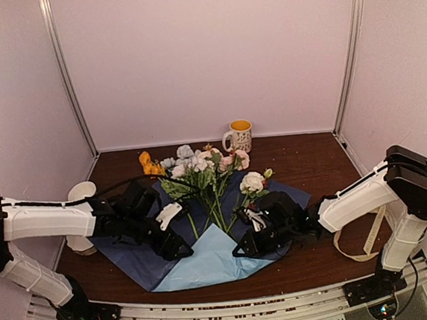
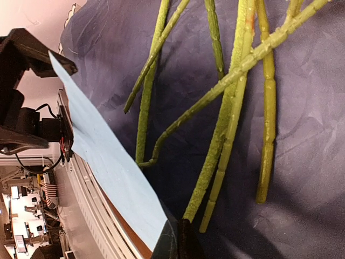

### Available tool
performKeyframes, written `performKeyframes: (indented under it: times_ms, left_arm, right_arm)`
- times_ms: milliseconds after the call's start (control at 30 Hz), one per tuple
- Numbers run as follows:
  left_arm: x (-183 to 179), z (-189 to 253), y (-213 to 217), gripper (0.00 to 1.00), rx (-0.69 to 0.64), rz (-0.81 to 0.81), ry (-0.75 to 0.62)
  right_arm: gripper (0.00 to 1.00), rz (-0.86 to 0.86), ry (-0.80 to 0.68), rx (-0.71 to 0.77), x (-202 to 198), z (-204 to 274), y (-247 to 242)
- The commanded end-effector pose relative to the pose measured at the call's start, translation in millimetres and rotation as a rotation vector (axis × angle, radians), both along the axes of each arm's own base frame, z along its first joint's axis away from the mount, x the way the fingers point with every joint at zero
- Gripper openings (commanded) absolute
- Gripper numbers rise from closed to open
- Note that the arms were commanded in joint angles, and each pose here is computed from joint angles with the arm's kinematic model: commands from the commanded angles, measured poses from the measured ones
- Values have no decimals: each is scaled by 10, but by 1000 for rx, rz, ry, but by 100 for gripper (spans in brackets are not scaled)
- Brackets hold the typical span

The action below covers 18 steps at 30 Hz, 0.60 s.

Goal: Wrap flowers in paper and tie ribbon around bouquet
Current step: Fold the flattened wrapping paper at the center of the board.

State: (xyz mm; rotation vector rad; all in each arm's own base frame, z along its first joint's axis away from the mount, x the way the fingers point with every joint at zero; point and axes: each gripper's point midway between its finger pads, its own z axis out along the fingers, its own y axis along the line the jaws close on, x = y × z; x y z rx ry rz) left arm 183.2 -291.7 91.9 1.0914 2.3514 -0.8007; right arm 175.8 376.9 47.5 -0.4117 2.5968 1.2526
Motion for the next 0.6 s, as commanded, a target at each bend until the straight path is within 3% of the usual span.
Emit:
performKeyframes:
  times_ms: [0, 167, 333, 467, 567]
  left_arm:
    - [118, -166, -105, 78, 55, -30, -4]
    - [61, -404, -100, 72, 84, -44, 51]
    - [-99, -354, -208, 39, -37, -75, 113]
    - [-144, -312, -230, 1, -82, -77, 125]
    - [-181, -350, -229, 0, -80, -79, 154]
  right_arm:
    - [0, -19, -63, 5, 186, 161, 78]
    - [0, -25, -73, -27, 229, 185, 55]
    - [0, -7, -76, -56, 257, 169, 76]
    - [3, -12, -84, -73, 322, 182, 51]
    - [10, -1, -93, -95, 347, 207, 25]
